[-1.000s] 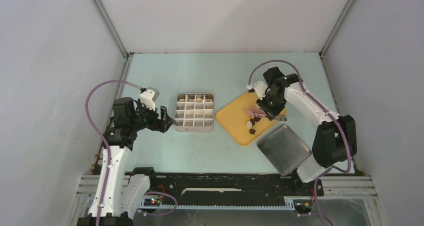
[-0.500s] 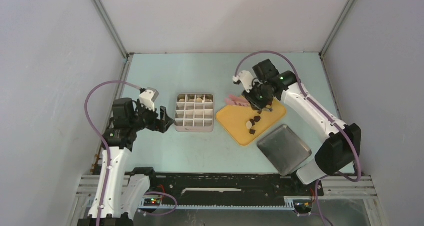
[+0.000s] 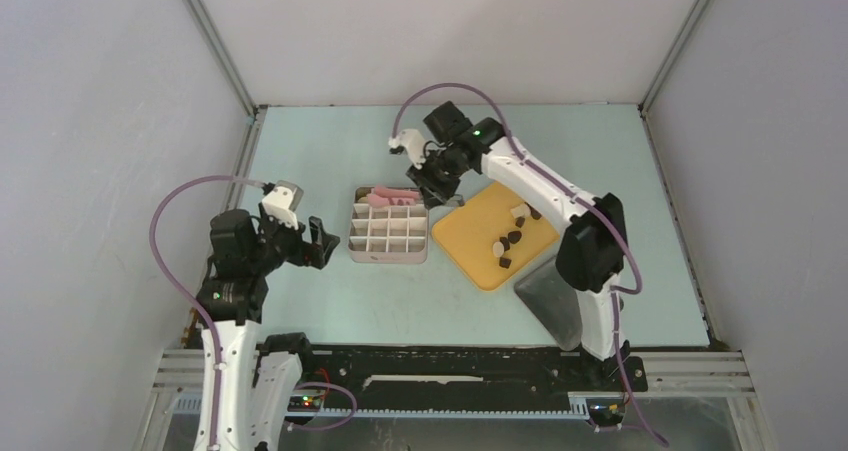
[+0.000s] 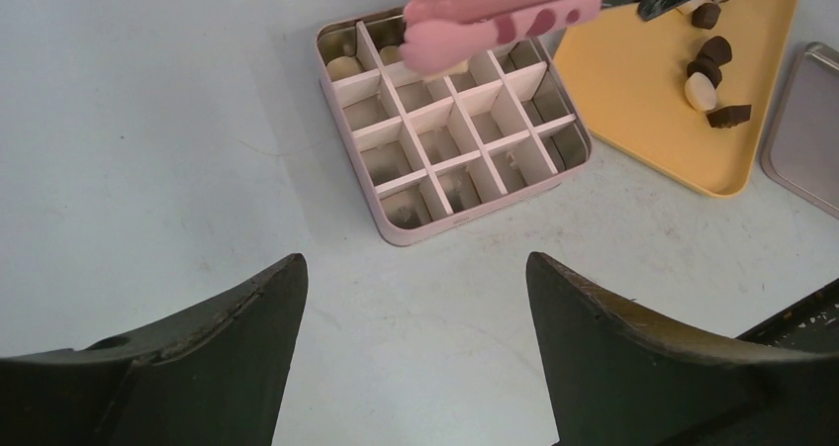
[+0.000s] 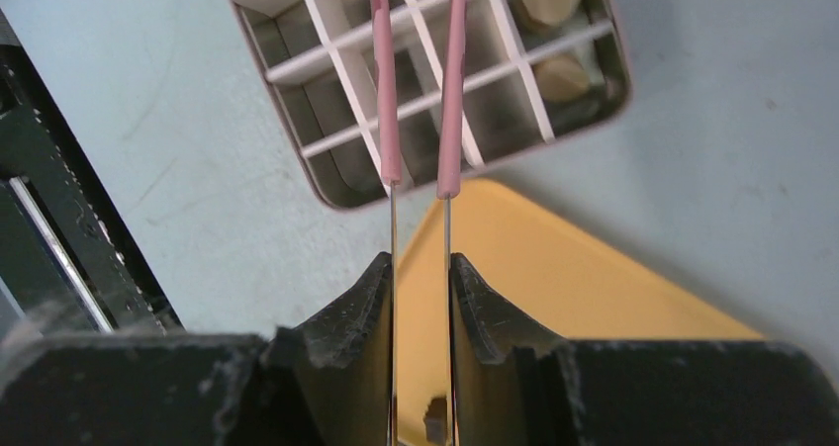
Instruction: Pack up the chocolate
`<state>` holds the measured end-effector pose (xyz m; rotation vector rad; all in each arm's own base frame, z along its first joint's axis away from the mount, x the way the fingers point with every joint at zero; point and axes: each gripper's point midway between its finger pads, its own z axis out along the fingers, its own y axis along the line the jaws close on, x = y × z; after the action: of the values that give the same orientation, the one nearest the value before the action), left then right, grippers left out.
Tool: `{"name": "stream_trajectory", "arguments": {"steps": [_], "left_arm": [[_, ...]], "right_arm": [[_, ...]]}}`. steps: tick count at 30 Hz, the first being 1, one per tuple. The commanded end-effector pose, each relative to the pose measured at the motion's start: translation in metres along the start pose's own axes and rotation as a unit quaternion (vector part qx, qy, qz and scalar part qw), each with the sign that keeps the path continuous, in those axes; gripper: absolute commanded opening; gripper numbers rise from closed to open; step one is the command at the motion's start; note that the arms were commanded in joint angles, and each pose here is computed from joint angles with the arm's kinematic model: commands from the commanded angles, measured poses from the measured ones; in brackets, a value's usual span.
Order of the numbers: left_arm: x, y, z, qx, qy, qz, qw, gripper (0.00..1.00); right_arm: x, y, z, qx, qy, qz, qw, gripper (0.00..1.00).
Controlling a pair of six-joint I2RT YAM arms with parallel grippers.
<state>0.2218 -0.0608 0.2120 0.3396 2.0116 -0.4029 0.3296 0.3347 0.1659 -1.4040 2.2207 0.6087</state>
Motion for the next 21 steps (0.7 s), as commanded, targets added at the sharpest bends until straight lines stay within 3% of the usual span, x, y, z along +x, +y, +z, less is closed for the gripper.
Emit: {"name": "stream_trajectory", "arguments": {"steps": [1,11,21], "left_arm": [[0.001,0.004,0.000,-0.010,-0.010,-0.015,1.000,0.85],[0.000,0.004,-0.001,-0.011,-0.013,-0.015,1.000,0.85],[0.000,0.003,0.001,-0.006,-0.012,-0.017,1.000,0.85]], "right_arm": [[-0.041,0.022,0.004,-0.026,-0.038,-0.018,0.999,0.18],[-0.055,0.018,0.042,-0.019,-0.033,-0.027,0.999,0.21],[-0.051,0.010,0.050,-0.003,-0.026,-0.021,0.999,0.34]]}}
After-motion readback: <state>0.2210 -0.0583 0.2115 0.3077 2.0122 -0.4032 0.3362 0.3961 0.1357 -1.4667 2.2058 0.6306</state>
